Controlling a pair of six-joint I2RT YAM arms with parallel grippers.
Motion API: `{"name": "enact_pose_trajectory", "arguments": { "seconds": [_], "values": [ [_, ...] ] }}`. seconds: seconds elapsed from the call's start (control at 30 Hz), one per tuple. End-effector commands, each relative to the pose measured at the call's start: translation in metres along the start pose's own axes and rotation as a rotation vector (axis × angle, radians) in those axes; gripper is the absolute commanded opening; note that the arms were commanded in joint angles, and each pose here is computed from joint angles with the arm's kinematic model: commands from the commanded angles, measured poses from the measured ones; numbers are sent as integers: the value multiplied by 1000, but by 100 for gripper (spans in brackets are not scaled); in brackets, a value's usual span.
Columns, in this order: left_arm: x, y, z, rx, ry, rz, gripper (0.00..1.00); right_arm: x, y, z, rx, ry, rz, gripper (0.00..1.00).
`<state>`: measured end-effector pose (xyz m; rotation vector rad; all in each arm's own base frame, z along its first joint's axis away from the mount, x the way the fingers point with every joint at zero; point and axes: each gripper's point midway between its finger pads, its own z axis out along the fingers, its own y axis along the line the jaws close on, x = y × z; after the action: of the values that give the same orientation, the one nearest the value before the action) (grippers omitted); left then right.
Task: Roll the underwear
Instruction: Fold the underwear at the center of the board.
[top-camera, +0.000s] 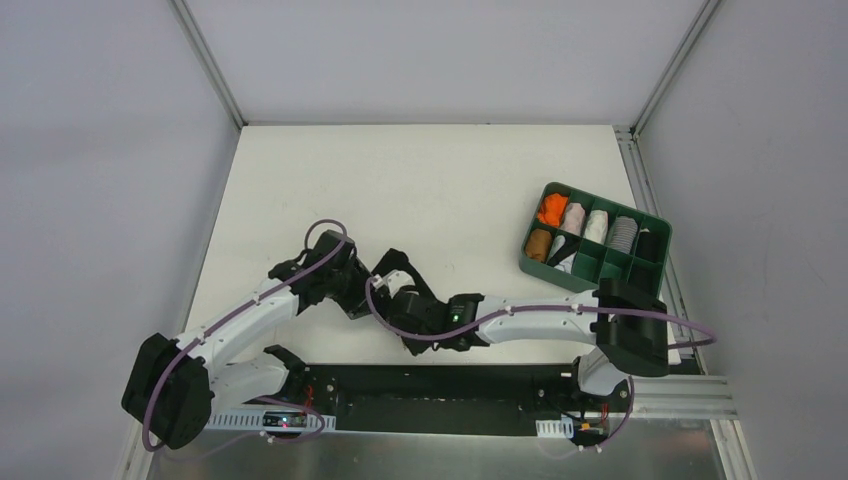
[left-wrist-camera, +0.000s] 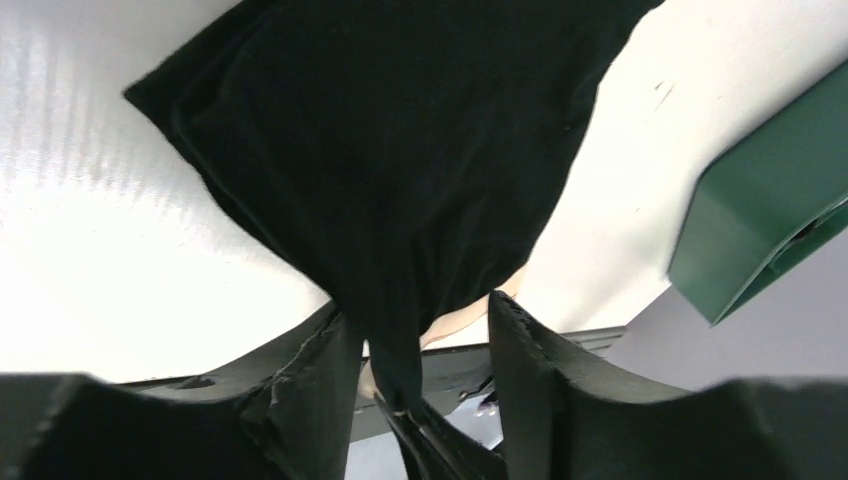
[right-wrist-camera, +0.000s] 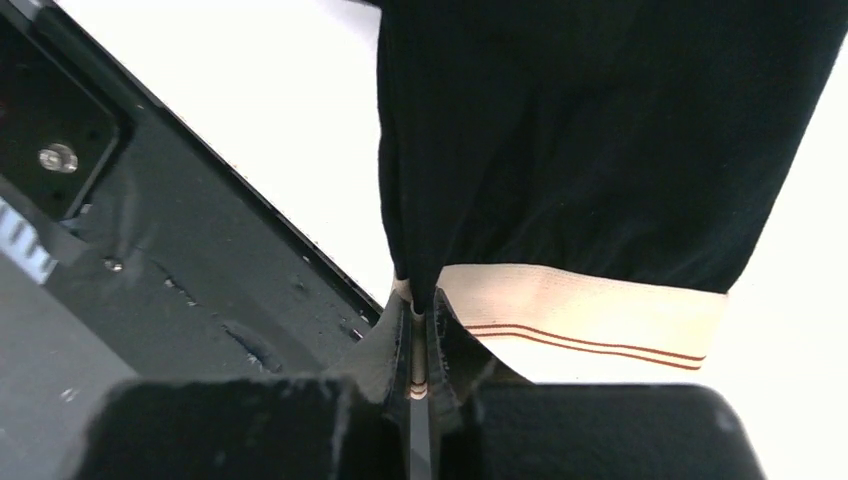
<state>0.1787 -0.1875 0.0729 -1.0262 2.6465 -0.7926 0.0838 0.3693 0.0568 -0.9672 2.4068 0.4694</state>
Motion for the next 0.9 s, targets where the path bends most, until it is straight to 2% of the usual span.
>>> {"name": "enact_pose_trajectory", "arguments": {
  "seconds": [0.0, 0.17, 0.3, 0.7, 0.87],
  "values": [
    [-6, -7, -4, -29, -12, 38, 53, -12, 13, -18, -167, 13, 31, 0],
    [-11, 0, -7, -50, -3, 31, 71, -13, 6, -19, -185, 16, 80, 0],
    [-19, 11, -13, -47, -18, -6, 79, -16, 3, -20, -187, 2, 115, 0],
    [-24, 48, -13, -81, -73, -14, 77, -16, 8, -21, -229, 17, 137, 0],
    [-33, 66, -14, -90, -158, -16, 71, -16, 10, -21, -236, 18, 142, 0]
  ]
}}
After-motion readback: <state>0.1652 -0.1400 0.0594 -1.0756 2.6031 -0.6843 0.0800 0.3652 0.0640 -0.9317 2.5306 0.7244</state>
